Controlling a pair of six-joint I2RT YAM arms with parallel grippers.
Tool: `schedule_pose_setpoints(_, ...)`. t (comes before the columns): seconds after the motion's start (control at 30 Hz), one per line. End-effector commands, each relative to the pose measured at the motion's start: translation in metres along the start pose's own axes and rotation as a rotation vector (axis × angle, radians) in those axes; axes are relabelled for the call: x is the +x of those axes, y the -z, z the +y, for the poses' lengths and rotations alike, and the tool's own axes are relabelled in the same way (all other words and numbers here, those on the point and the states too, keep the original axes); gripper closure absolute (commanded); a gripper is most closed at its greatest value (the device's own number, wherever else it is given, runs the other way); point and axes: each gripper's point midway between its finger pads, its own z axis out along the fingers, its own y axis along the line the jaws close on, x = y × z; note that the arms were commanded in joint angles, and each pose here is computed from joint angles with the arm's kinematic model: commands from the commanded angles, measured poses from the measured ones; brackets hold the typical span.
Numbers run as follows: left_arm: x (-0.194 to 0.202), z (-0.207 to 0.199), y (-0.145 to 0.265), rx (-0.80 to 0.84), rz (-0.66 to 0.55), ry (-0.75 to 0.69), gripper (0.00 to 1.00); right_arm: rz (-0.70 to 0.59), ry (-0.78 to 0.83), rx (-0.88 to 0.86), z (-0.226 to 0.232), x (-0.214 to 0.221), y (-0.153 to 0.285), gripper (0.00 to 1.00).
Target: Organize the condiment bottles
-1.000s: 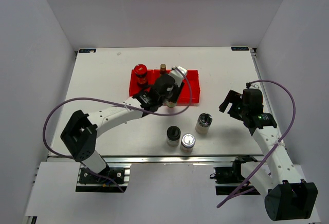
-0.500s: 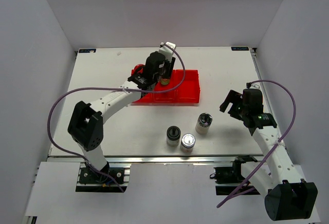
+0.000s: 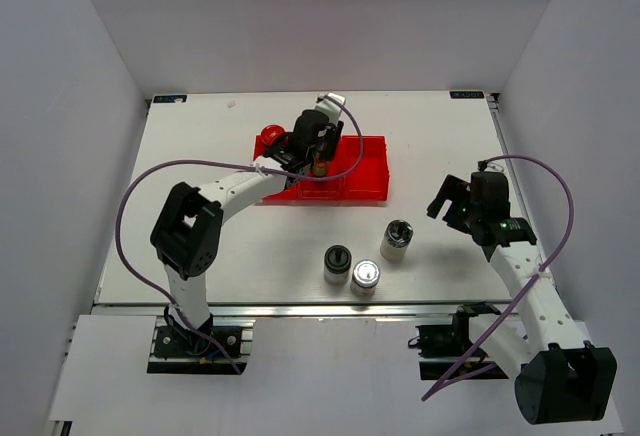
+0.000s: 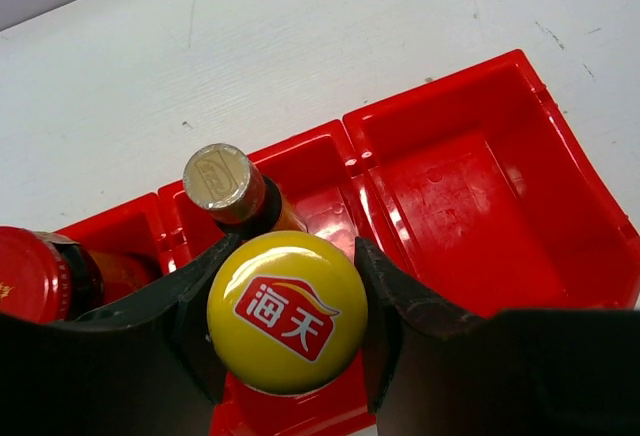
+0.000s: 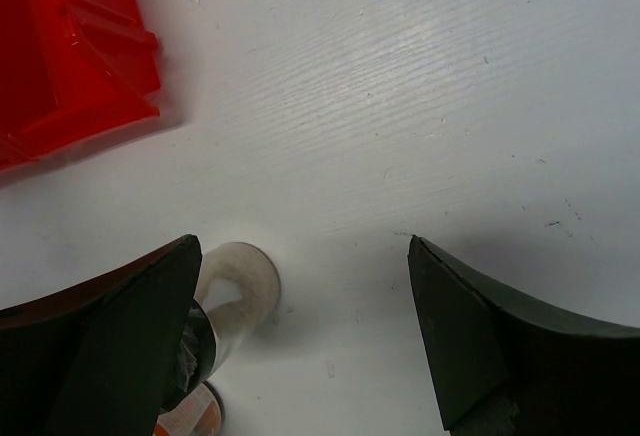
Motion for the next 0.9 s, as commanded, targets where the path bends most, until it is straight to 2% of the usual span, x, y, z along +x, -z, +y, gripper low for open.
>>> schedule_pose_setpoints(0.0,-0.043,0.01,0.003,-0.035,-0.144,0.071,0.57,-0.024,0.012,-0.001,0.0,-0.007,-0.004,0.11)
schedule_pose_setpoints(0.13,-0.039,0.012,0.006,-0.047,-0.138,0.099,0.47,-0.022,0.012,0.004,-0.001,-0.007,-0.004,0.11)
schedule_pose_setpoints(0.33,-0.03,0.017,0.011,-0.07,-0.129,0.122,0.38,-0.028,0.012,-0.002,0.001,-0.008,-0.002,0.11)
schedule_pose_setpoints(0.37,-0.03,0.016,0.012,-0.064,-0.129,0.128,0.31,-0.029,0.011,-0.003,0.001,-0.008,-0.002,0.11)
schedule_pose_setpoints(0.5,-0.022,0.013,0.01,-0.054,-0.106,0.132,0.23,-0.027,0.013,-0.019,0.003,-0.006,-0.002,0.11)
schedule_pose_setpoints(0.6,-0.028,0.013,0.018,-0.04,-0.111,0.135,0.08,-0.032,0.013,-0.019,0.003,-0.008,-0.001,0.11)
schedule_pose_setpoints(0.67,-0.037,0.011,0.027,-0.016,-0.127,0.133,0.02,-0.041,0.013,-0.022,0.004,-0.01,0.002,0.11)
schedule_pose_setpoints(0.8,-0.075,0.01,0.063,0.047,-0.191,0.138,0.02,-0.055,0.01,-0.046,0.008,-0.013,0.007,0.11)
schedule_pose_setpoints(0.87,-0.077,0.003,0.078,0.109,-0.177,0.145,0.02,-0.059,0.01,-0.059,0.01,-0.012,0.01,0.11)
